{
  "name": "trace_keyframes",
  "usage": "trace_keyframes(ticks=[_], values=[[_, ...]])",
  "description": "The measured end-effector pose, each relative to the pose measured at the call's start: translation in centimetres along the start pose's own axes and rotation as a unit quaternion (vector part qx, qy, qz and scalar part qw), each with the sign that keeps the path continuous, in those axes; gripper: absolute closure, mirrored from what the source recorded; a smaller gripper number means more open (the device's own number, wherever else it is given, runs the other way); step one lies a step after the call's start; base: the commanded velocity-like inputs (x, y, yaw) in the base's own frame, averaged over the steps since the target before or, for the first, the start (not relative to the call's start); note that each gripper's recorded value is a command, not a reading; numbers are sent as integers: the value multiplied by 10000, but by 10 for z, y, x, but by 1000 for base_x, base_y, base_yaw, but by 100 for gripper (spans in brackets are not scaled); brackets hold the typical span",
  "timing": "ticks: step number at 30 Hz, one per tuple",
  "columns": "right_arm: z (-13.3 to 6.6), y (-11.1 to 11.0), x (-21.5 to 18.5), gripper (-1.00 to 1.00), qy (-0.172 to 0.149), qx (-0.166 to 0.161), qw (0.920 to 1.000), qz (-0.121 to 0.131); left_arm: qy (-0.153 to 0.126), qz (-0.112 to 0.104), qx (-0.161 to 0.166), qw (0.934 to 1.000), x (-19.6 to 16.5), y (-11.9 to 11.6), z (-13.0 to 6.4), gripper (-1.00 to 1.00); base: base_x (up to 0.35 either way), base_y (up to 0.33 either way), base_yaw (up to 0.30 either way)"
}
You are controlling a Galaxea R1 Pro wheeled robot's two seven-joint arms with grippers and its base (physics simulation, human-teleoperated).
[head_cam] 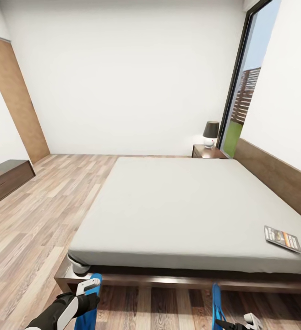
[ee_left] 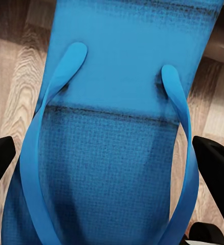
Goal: In the bedroom, move the book from the bed onto either nightstand, and place the two sandals side by side next to the bed.
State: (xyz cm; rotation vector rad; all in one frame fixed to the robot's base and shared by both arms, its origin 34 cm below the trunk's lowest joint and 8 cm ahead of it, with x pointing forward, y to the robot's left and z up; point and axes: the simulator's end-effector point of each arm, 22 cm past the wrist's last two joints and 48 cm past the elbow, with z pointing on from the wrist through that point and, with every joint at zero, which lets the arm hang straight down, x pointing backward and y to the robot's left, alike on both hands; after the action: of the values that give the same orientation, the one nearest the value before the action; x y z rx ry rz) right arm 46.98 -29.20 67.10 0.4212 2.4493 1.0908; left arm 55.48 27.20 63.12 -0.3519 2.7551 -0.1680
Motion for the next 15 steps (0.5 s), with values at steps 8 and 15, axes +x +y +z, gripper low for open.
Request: trace_keyframes(ticks=[8, 15], values=[[7, -8, 1, 100, -11, 1, 10000, -12, 1, 0, 0, 10000, 3, 1, 10, 100, 0, 0, 0], [13, -15, 3, 100, -18, 1, 10000, -23, 43, -2, -16, 10000, 9, 4, 21, 100, 0, 0, 0]])
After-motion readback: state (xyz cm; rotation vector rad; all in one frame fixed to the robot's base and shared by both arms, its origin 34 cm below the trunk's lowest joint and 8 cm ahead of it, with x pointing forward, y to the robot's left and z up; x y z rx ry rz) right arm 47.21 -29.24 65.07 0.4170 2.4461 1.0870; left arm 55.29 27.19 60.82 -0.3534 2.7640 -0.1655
